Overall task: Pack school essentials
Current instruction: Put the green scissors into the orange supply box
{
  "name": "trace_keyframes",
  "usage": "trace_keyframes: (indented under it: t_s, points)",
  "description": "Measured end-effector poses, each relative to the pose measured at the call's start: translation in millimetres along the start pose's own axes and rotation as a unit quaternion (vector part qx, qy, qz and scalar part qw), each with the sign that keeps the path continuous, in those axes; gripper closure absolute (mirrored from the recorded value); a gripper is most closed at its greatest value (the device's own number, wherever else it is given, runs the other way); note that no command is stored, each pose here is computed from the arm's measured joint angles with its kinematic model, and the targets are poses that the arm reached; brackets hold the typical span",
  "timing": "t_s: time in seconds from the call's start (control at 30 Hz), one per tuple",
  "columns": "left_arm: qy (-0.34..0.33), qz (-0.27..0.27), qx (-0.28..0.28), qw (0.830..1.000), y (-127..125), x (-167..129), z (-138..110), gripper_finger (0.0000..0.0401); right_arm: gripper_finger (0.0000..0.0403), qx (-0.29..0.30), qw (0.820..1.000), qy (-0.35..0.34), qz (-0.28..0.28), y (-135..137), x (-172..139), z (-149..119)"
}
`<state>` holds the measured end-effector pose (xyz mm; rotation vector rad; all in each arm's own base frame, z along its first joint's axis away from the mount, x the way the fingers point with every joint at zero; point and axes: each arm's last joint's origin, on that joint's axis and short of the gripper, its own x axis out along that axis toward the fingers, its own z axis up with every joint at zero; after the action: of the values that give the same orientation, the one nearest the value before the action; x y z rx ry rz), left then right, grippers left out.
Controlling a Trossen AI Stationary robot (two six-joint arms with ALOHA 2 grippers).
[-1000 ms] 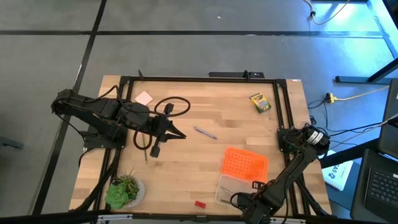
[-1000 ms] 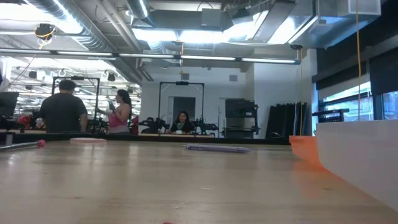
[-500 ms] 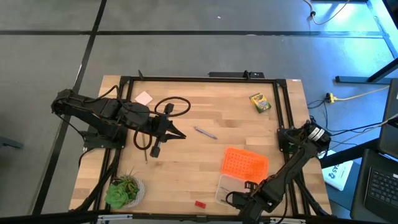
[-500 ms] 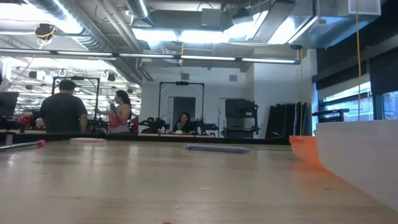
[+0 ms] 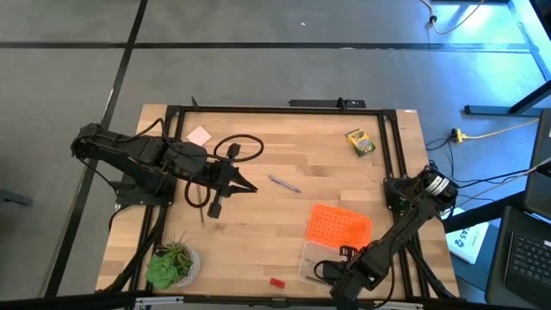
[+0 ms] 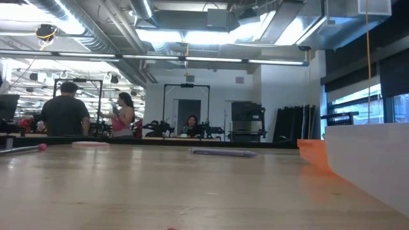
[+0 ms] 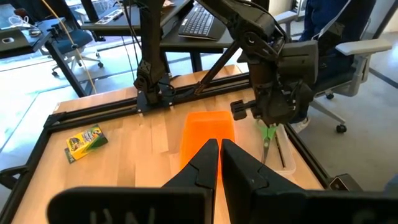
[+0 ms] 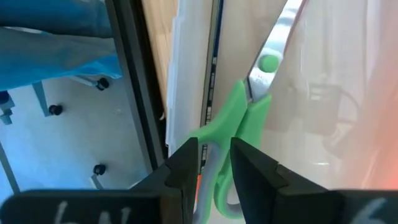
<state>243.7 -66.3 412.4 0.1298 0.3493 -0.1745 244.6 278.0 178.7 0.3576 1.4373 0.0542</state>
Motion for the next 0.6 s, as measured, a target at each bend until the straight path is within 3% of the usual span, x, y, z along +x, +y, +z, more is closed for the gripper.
trace_keyframes:
  t_s: [0.6]
  points:
    - [0.000, 0.000, 0.000, 1.000, 0, 0, 0, 0.0387, 0.0306, 0.013, 1.000, 0.017, 0.009, -13, 11, 4]
